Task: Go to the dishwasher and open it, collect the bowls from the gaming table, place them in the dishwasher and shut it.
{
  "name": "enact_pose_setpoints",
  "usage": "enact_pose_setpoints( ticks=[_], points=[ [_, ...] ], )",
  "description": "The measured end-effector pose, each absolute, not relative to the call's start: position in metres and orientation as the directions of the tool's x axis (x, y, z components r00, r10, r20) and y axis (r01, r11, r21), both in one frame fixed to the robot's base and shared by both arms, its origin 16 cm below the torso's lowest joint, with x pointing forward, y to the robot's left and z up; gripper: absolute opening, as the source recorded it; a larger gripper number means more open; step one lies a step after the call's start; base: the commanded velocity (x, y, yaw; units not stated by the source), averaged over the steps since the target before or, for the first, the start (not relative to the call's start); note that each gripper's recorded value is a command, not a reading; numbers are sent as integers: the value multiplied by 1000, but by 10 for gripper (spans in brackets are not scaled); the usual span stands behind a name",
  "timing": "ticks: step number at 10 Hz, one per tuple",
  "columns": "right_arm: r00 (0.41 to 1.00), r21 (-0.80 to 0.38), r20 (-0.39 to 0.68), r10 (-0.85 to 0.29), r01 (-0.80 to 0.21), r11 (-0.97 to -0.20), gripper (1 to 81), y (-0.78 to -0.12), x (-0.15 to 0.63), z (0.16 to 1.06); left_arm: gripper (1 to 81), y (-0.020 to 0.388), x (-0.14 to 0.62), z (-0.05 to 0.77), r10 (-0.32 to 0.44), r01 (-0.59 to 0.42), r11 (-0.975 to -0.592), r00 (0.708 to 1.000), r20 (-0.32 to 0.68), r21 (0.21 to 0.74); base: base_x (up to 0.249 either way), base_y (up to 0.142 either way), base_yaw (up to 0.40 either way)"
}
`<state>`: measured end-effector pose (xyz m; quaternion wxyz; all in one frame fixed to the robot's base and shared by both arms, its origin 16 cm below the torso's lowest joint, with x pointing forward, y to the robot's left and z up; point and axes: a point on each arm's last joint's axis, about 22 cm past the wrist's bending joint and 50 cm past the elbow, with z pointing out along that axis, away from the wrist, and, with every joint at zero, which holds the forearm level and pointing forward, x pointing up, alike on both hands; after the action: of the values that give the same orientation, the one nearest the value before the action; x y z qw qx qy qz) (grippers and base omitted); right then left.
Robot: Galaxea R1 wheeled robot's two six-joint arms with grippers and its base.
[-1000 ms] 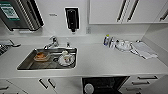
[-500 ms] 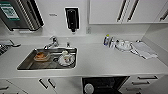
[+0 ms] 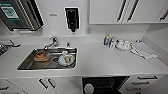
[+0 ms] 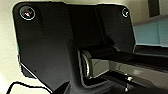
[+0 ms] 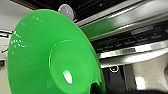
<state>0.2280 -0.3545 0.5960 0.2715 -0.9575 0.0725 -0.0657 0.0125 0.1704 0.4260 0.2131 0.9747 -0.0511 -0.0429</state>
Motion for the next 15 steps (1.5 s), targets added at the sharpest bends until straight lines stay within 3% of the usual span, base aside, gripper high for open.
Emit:
enact_pose_setpoints(
  ticks=[5,8,15],
  points=[
    [982,-579,105,-154,-65,-813,10,-329,282,606,811,181,0,419,-119,-80,-920,990,-79,384,0,0,0],
    [983,-602,116,-143,-45,-797,10,-304,323,601,811,199,-19,412,-120,-78,-939,987,-107,336,0,0,0],
    [980,-618,146,-138,-19,-786,10,-284,403,615,811,189,-51,416,-117,-61,-934,984,-138,352,0,0,0]
  ],
)
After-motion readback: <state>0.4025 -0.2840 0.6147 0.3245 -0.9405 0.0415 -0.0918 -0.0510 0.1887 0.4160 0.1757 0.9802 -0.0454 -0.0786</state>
